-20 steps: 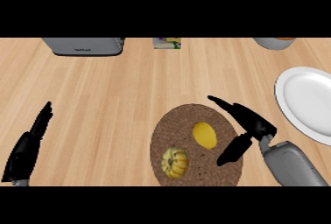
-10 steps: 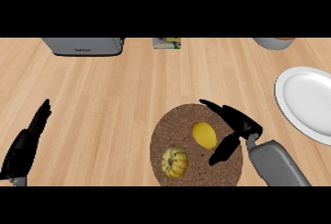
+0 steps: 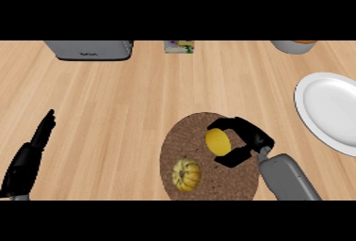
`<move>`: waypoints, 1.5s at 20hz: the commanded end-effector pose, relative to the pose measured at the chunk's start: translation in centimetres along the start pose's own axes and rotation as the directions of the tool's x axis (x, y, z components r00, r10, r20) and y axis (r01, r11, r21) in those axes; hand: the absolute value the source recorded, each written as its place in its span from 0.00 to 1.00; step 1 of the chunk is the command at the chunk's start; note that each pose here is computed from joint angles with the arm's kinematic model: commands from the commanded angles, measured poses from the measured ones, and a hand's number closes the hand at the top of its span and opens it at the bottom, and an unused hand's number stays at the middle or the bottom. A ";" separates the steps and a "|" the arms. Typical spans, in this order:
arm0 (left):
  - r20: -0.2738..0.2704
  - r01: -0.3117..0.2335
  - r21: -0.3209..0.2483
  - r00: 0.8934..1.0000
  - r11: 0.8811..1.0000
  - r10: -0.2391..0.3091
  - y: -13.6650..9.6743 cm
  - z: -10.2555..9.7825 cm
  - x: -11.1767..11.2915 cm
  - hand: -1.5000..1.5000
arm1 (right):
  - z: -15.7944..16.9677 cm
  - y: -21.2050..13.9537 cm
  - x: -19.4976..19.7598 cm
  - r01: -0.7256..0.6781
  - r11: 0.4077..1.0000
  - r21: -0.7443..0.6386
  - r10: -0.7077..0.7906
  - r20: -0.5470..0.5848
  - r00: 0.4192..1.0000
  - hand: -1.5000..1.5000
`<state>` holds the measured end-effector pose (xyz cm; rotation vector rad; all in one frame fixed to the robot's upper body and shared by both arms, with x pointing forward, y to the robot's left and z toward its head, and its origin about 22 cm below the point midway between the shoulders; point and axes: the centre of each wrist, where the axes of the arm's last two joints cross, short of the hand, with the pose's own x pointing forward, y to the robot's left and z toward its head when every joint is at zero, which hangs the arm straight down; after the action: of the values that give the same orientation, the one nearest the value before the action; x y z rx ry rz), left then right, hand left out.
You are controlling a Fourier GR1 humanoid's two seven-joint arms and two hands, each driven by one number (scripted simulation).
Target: Pick the lemon from the placemat and place it in the plate
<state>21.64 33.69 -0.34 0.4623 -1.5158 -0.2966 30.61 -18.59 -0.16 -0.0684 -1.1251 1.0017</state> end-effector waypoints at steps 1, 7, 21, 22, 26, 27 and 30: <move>0.009 0.018 0.012 1.000 1.000 -0.018 0.5 1.3 -1.4 0.50 | -0.6 0.2 1.5 0.021 1.000 0.005 -0.021 0.048 0.999 1.00; -0.008 0.002 -0.014 1.000 1.000 -0.002 0.3 0.2 0.3 0.50 | -0.5 -0.8 0.1 -0.003 1.000 -0.025 0.005 0.057 0.998 1.00; -0.009 -0.013 0.060 1.000 0.998 0.014 0.6 1.1 -0.4 0.50 | 26.8 -25.0 -14.9 -0.467 0.706 -0.532 0.240 -0.441 0.865 1.00; -0.003 -0.027 0.050 1.000 0.998 0.027 0.7 0.9 -0.2 0.50 | 28.0 -25.6 -15.1 -0.466 0.674 -0.573 0.235 -0.431 0.871 1.00; -0.011 -0.010 0.029 1.000 1.000 0.010 1.2 1.2 -0.5 0.50 | 31.8 -26.9 -15.9 -0.482 0.520 -0.705 0.283 -0.389 0.876 1.00; -0.001 -0.006 0.053 1.000 0.999 0.006 1.0 0.4 -0.5 0.50 | 32.5 -27.6 -15.4 -0.460 0.480 -0.747 0.301 -0.352 0.886 1.00; -0.016 -0.011 0.028 1.000 1.000 0.012 1.0 0.9 -0.6 0.50 | 34.8 -28.4 -15.2 -0.414 0.421 -0.807 0.402 -0.243 0.883 1.00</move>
<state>20.58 34.47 -0.51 0.4802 -1.5154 -0.2593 22.32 -58.53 17.76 -1.1542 -1.3622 0.7677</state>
